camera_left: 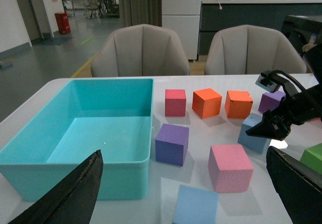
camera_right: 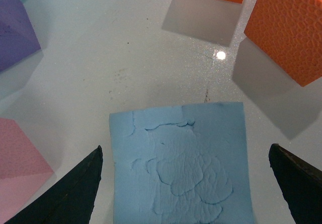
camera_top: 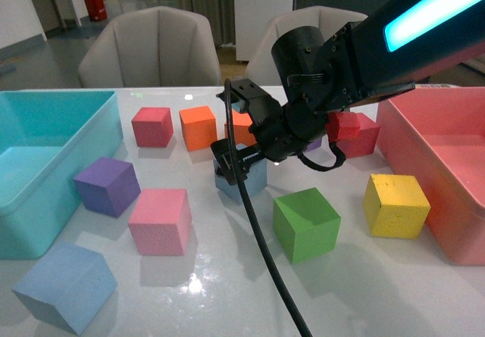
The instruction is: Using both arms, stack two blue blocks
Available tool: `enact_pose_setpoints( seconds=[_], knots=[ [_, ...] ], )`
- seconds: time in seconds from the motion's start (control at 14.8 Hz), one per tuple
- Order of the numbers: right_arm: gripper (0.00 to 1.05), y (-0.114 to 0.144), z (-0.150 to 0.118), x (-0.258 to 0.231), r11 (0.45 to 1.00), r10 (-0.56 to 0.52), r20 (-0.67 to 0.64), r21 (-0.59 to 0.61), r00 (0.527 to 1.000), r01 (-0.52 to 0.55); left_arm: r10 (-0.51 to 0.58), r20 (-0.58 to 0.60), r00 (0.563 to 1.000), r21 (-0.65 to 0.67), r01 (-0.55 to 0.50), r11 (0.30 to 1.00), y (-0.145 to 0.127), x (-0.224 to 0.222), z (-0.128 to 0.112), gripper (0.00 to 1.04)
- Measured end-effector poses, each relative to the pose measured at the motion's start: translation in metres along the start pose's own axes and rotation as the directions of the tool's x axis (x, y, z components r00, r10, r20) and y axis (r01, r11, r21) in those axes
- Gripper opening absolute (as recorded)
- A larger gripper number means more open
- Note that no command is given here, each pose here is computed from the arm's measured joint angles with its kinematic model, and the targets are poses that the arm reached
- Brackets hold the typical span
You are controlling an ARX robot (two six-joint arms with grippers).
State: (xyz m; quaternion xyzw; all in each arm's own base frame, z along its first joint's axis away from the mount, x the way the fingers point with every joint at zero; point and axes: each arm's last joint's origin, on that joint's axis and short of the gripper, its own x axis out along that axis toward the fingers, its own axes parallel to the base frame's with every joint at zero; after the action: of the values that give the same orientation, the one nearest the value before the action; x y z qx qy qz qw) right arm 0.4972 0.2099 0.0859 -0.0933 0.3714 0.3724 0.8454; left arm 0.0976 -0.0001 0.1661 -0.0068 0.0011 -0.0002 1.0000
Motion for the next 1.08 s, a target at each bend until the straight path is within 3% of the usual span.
enact_pose_setpoints(
  seconds=[0.27,0.54,0.74,0.81,0.94,1.01,1.08],
  knots=[
    [0.98,0.007,0.019,-0.033,0.997,-0.069,0.073,-0.026,0.995,0.071,0.0,0.0,1.0,0.0,0.0,1.0,0.0,0.0,0.0,0.98],
    [0.98,0.02,0.033,-0.099,0.967,-0.252,0.248,0.029,0.935,0.253,0.0,0.0,1.0,0.0,0.0,1.0,0.0,0.0,0.0,0.98],
    [0.98,0.025,0.018,-0.147,0.883,-0.467,0.278,0.194,0.839,0.427,0.0,0.0,1.0,0.0,0.0,1.0,0.0,0.0,0.0,0.98],
    [0.98,0.031,0.003,-0.163,0.838,-0.541,0.28,0.259,0.793,0.48,-0.001,0.0,1.0,0.0,0.001,1.0,0.0,0.0,0.0,0.98],
    [0.98,0.054,-0.048,-0.206,0.757,-0.638,0.167,0.314,0.752,0.573,0.002,0.0,1.0,0.0,-0.002,1.0,0.0,0.0,0.0,0.98],
    [0.98,0.054,-0.055,-0.223,0.721,-0.68,0.206,0.359,0.703,0.593,0.001,0.0,1.0,0.0,-0.001,1.0,0.0,0.0,0.0,0.98],
    [0.88,0.05,-0.065,-0.239,0.709,-0.705,0.378,0.411,0.601,0.573,0.0,0.0,1.0,0.0,0.0,1.0,0.0,0.0,0.0,0.98]
  ],
)
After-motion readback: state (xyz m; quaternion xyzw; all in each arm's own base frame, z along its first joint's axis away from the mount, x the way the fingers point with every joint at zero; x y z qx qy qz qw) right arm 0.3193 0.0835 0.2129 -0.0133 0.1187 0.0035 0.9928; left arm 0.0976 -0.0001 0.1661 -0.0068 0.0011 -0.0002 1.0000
